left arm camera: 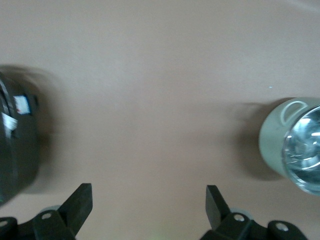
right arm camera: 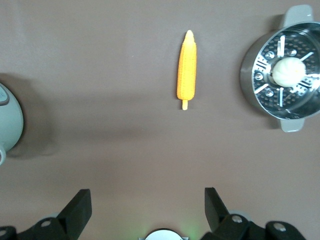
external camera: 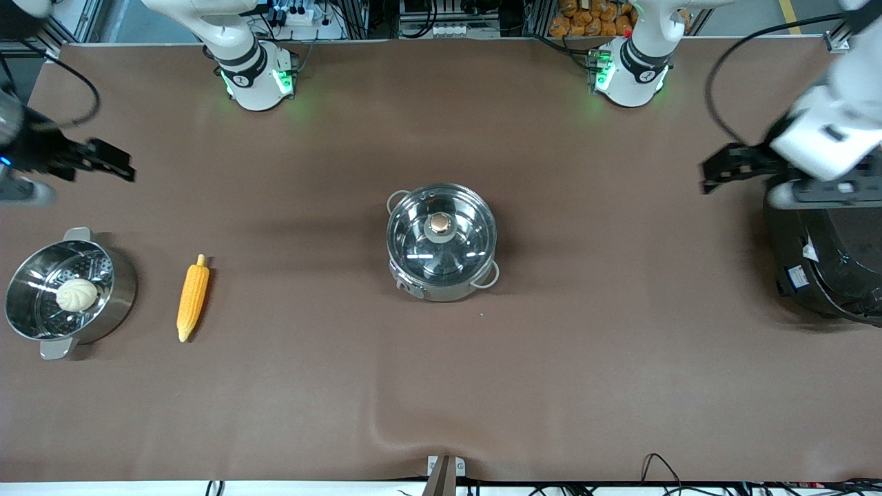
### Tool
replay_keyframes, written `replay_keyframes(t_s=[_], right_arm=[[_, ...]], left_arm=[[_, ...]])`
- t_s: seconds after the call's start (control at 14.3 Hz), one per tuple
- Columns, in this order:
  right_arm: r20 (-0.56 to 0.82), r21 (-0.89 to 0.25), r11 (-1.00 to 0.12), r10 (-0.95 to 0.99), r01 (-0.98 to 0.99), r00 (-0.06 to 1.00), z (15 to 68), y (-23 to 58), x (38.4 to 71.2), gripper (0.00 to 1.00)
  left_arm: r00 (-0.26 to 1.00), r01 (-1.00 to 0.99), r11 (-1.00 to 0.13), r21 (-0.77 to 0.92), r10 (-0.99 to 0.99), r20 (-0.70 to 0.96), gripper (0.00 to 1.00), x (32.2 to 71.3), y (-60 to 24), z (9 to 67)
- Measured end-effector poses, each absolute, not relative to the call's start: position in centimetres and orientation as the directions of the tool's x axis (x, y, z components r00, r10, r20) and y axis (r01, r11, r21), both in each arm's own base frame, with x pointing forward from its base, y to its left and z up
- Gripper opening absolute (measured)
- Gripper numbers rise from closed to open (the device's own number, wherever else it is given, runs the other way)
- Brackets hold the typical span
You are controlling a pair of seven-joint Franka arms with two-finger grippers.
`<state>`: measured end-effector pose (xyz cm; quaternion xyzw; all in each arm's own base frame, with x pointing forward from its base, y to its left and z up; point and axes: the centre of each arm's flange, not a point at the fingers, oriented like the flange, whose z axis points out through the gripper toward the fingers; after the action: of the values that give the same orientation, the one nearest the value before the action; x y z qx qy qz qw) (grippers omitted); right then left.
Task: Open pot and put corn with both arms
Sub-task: 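Reach the right gripper toward the corn while the left gripper reaches the pot, then grasp the corn with the right gripper while the left gripper grasps the lid knob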
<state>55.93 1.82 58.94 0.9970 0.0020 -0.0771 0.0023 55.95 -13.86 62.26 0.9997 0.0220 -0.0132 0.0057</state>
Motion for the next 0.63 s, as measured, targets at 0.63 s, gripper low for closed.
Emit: replay_keyframes(t_s=[0.63], right_arm=[[-0.137, 0.010, -1.000, 0.002, 0.003, 0.991, 40.0, 2.0, 66.1, 1.00]], left_arm=[[0.919, 0.394, -0.914, 0.095, 0.392, -0.039, 1.00, 53.9, -39.7, 52.3]])
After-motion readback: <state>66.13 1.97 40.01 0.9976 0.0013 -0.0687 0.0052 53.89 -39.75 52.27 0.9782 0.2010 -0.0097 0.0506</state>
